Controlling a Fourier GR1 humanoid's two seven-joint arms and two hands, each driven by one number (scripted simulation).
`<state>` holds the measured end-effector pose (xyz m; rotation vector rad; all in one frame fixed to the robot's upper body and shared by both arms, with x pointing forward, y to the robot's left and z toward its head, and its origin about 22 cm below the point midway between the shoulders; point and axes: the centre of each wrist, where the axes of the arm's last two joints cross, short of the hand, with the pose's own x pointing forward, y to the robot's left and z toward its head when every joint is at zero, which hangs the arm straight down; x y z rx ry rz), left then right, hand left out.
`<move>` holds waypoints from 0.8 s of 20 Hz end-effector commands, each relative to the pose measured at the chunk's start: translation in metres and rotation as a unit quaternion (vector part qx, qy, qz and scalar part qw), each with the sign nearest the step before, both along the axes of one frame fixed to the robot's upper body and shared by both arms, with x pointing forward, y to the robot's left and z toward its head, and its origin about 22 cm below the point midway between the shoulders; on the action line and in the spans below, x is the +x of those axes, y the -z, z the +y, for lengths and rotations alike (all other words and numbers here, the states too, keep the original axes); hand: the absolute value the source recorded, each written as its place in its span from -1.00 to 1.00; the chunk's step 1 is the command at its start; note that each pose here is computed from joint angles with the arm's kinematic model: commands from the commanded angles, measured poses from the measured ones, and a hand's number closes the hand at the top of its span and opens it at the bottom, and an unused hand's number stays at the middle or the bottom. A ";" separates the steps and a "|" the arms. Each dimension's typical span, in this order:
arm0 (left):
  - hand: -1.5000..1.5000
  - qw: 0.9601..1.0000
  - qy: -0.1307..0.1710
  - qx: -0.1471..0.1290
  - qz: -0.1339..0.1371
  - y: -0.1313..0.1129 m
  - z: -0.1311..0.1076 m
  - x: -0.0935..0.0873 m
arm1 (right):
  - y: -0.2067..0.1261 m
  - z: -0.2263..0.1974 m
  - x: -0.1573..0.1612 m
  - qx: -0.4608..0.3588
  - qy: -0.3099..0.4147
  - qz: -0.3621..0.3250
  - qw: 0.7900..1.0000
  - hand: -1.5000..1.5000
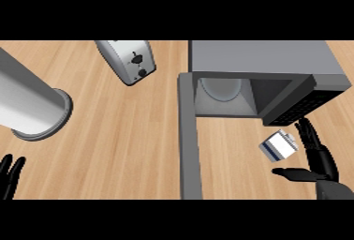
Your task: Pick up the milk, place it into the microwave and close the microwave
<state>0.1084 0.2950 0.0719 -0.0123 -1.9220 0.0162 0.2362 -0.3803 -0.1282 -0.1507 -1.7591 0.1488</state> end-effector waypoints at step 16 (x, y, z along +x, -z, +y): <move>-1.00 1.000 0.001 -0.001 0.003 0.008 0.003 0.000 | 0.004 0.028 0.015 0.182 -0.066 -0.037 0.980 1.00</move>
